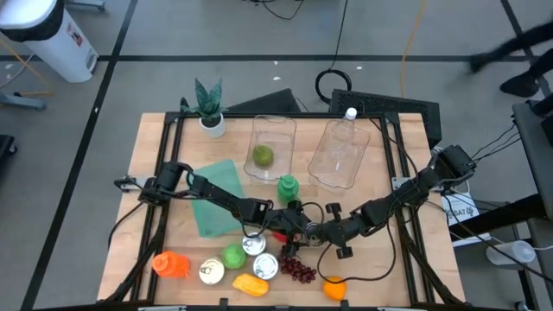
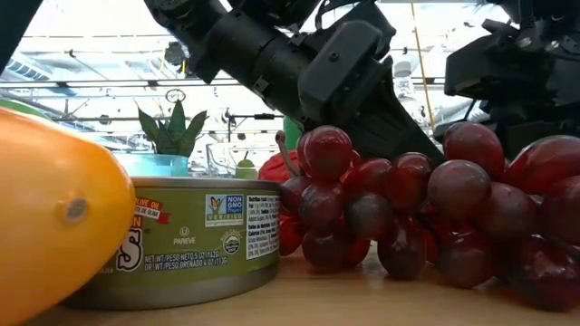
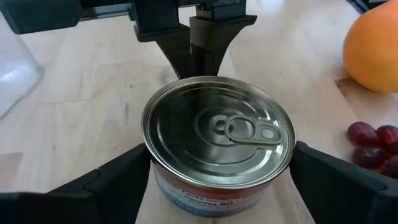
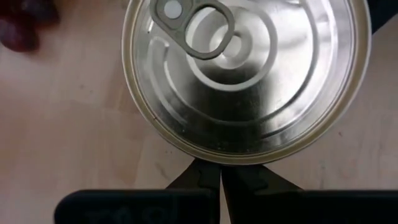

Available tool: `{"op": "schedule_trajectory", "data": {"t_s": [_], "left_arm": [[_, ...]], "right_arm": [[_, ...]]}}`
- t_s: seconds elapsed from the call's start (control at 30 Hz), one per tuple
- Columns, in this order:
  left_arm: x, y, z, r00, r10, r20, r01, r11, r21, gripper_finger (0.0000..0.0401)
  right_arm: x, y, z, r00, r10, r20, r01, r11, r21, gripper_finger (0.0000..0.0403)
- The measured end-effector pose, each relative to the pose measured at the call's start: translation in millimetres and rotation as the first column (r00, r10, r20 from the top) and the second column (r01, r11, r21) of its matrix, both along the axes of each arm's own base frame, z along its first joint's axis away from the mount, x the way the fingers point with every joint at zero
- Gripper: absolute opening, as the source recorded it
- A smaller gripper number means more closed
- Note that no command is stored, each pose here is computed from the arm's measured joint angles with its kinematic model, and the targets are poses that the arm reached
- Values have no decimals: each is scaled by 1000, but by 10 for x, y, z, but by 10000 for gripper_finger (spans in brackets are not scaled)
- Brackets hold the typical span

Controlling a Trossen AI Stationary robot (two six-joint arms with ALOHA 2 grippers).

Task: Pick & Place Food Item
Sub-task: Put the top blue and pink tuna can into the green bin

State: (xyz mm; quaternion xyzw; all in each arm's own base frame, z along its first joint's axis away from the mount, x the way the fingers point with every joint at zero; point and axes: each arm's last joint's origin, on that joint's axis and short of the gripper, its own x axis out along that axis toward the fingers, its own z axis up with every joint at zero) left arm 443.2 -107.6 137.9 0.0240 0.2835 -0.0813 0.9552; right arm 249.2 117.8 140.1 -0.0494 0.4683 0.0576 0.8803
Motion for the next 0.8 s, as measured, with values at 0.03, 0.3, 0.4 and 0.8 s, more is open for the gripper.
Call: {"op": "schedule_trajectory", "data": {"t_s": [0.03,0.3,0.4,0.8], "left_arm": [[7,-14,17,1000,5,-3,-5,1000,15,363],[78,-89,190,999,37,-23,-34,992,119,364],[115,-130,310,999,24,32,-28,994,109,364],[90,-153,253,1000,9,-11,-8,997,79,364]], "right_arm": [[-10,-4,-4,1000,-8,-3,8,1000,-20,4],[-67,29,-10,997,-76,15,77,992,-100,4],[-67,60,0,996,-81,37,84,992,-97,4],[36,133,118,982,-85,170,93,995,-39,4]]}}
